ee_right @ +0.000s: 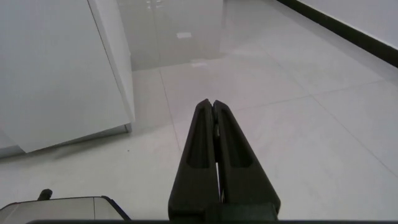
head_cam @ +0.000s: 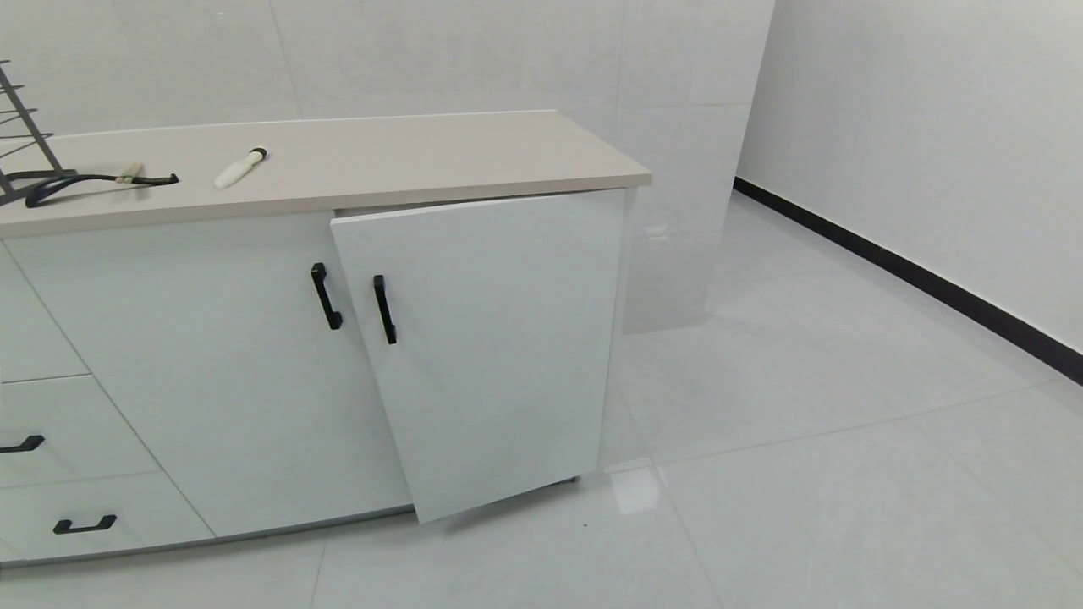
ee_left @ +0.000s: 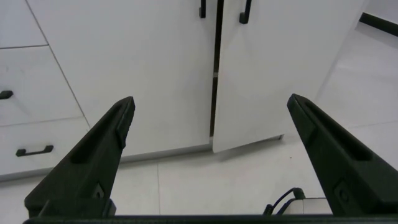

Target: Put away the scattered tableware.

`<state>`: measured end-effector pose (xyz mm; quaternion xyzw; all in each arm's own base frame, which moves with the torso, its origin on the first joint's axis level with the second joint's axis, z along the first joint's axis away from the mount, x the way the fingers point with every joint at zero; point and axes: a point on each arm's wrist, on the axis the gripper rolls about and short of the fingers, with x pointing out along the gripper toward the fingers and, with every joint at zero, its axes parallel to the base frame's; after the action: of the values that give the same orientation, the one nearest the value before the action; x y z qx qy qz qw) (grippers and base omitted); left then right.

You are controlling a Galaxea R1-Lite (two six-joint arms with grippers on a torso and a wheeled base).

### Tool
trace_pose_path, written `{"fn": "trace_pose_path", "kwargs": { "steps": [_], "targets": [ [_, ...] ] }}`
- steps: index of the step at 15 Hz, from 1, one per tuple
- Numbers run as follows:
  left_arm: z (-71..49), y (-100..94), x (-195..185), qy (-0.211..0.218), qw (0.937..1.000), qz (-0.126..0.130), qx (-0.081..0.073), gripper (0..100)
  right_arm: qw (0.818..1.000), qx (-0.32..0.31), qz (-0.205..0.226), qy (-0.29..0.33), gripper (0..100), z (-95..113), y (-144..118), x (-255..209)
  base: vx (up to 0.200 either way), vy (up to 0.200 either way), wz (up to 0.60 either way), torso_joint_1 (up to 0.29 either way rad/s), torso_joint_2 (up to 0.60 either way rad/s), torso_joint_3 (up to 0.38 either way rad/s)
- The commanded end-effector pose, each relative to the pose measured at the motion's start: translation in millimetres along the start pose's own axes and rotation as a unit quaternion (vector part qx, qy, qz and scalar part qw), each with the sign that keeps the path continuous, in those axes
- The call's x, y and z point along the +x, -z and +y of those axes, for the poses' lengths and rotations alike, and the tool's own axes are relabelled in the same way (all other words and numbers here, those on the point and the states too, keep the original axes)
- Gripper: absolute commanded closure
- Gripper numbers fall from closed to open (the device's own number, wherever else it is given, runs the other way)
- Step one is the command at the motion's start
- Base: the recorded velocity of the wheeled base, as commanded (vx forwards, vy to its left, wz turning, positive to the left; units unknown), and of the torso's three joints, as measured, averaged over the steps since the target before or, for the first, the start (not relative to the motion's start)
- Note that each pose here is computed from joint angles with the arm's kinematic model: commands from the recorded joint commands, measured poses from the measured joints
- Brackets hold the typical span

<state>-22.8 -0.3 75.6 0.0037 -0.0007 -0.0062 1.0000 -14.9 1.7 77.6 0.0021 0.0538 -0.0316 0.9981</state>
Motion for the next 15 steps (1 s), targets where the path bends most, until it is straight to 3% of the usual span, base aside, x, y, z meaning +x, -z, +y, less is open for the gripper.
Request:
{"fn": "trace_pose_path", "kwargs": {
  "steps": [1, 10, 15],
  "targets": [
    [0.0, 0.0, 0.0, 0.000, 1.0000, 0.000, 0.000, 0, 1.000, 0.000, 0.003, 0.001, 100, 0.0, -0.4, 0.5, 0.000, 0.200, 0.00, 0.002, -0.01, 0.002],
    [0.0, 0.0, 0.0, 0.000, 1.0000, 0.000, 0.000, 0, 1.000, -0.001, 0.002, 0.001, 100, 0.0, -0.3, 0.4, 0.000, 0.022, 0.60, 0.002, 0.00, 0.002],
    [0.0, 0.0, 0.0, 0.000, 1.0000, 0.000, 0.000, 0, 1.000, 0.000, 0.002, 0.001, 100, 0.0, -0.3, 0.4, 0.000, 0.160, 0.00, 0.004, 0.00, 0.002]
  ]
}}
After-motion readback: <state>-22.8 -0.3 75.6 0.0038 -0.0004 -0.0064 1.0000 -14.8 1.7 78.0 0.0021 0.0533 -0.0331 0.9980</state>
